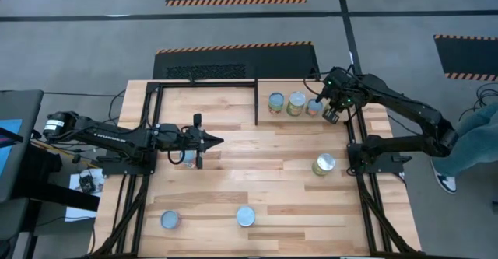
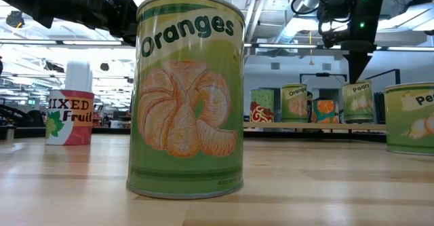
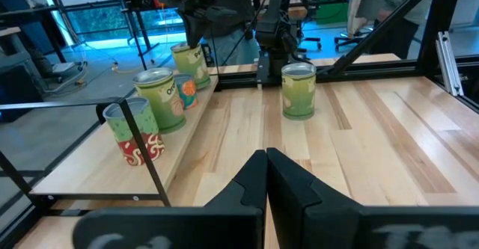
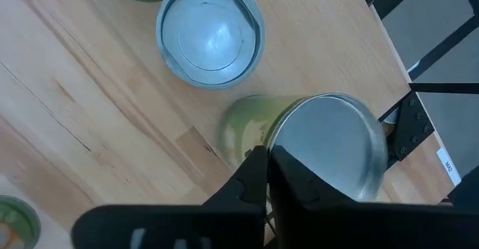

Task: Pick and place cans onto a shelf
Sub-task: Put the left canned pears on the shelf

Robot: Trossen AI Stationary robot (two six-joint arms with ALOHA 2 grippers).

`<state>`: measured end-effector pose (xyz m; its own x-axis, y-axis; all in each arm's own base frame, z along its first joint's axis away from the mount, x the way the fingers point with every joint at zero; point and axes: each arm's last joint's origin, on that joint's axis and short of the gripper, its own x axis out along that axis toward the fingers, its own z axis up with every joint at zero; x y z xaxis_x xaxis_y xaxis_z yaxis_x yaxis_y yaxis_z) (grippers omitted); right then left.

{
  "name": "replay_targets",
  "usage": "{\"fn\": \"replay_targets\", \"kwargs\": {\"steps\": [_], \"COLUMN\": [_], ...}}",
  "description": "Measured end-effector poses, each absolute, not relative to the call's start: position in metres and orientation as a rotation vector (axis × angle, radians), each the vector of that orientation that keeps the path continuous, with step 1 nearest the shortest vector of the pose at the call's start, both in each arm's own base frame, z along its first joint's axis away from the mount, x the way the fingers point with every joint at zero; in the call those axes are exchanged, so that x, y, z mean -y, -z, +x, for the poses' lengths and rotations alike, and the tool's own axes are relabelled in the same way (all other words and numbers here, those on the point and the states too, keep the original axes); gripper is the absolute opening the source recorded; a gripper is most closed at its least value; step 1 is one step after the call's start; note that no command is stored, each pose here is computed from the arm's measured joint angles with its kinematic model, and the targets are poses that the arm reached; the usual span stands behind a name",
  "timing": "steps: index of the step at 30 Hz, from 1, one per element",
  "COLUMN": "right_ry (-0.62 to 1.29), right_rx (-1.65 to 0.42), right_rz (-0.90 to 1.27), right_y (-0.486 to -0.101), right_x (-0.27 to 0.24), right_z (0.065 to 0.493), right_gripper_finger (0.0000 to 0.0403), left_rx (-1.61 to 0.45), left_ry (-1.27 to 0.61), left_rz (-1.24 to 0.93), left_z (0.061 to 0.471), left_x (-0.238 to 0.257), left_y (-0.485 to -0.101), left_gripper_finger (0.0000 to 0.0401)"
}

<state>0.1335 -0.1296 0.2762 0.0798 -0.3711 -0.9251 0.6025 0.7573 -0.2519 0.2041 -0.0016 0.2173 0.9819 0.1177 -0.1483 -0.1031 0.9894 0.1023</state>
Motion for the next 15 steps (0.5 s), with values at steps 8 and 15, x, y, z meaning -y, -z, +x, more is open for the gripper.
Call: {"fn": "replay_targets", "kwargs": {"steps": [8,15], "right_ry": [0.744,0.752], "right_rx": [-1.297,-1.293], "right_rz": [0.224,0.228], "right_y": [-0.2763,-0.2763], "right_x": [0.1296,0.1298], "right_z": [0.1336,0.1337], "right_gripper_finger": [0.0055,0.0056], "left_rx": [-0.155,-0.154], "left_ry": [-0.111,-0.111], "left_rz": [0.095,0.095], "left_z": [0.2041,0.2042], "left_x": [0.0016,0.0016], "left_y": [-0.2173,-0.2175], "left_gripper_finger": [0.0,0.0]}}
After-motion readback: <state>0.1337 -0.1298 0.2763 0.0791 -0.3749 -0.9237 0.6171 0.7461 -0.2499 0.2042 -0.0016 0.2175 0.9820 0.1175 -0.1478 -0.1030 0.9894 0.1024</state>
